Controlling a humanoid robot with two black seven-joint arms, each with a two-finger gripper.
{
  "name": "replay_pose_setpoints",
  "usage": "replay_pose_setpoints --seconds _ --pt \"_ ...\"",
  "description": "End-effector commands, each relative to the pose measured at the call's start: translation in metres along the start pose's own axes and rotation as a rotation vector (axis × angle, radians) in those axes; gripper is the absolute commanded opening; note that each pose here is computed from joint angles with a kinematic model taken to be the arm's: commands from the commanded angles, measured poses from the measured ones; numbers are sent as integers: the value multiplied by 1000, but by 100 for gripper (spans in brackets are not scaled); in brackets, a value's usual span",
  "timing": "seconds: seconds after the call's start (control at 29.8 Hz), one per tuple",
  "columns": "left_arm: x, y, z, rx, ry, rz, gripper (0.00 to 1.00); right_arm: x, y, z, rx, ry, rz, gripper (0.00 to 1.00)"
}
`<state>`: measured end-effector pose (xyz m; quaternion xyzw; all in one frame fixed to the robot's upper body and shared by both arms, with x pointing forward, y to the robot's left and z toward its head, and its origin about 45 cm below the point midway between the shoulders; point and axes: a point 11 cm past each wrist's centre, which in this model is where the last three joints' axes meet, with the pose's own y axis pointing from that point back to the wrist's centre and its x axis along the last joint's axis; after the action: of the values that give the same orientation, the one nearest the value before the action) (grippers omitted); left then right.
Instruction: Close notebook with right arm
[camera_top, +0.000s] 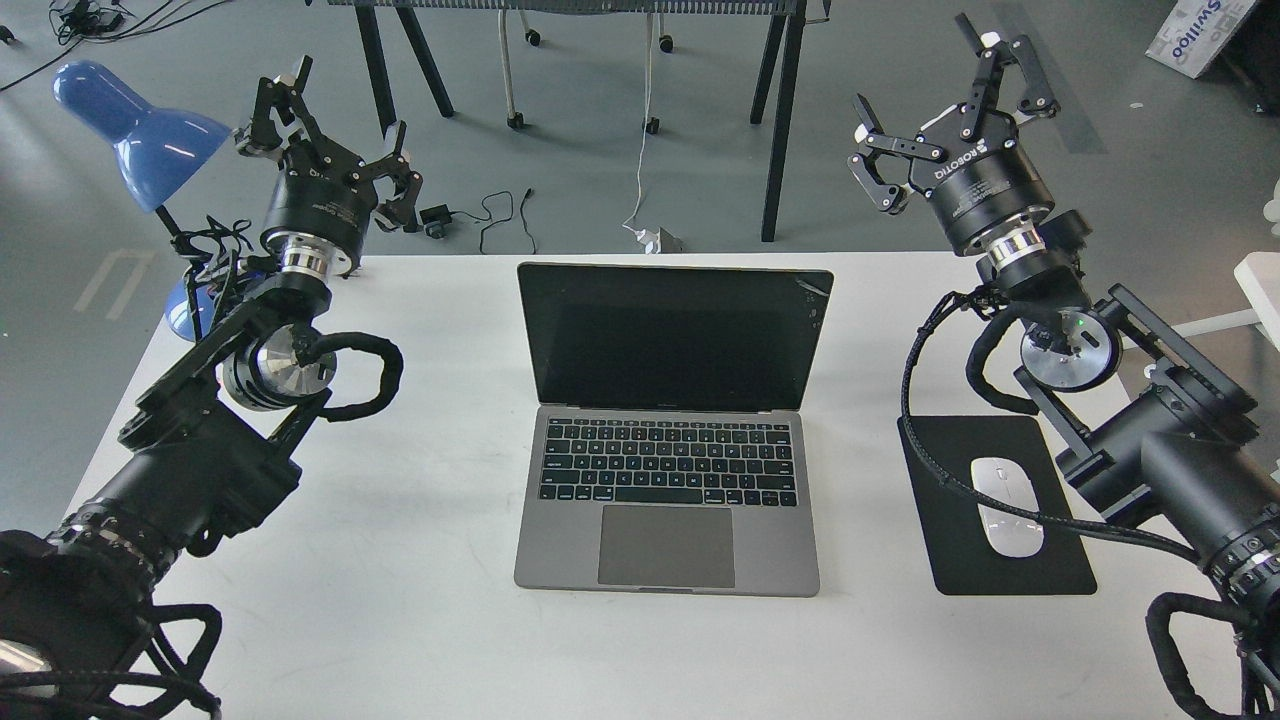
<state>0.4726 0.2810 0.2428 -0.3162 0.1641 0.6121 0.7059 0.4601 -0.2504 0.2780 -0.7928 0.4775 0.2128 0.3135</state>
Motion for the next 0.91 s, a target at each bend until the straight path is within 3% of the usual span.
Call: replay_pose_setpoints --seconds 0.0,0.6,0.87 --pt "0 0 0 -1 -1 1 100 0 0 1 -3 0 0 100" --pt "-1 0 0 0 1 -1 100 -1 -3 -1 -8 17 -3 100" --pt "-1 0 0 0 1 -1 100 -7 -9 6 -164 264 -47 100"
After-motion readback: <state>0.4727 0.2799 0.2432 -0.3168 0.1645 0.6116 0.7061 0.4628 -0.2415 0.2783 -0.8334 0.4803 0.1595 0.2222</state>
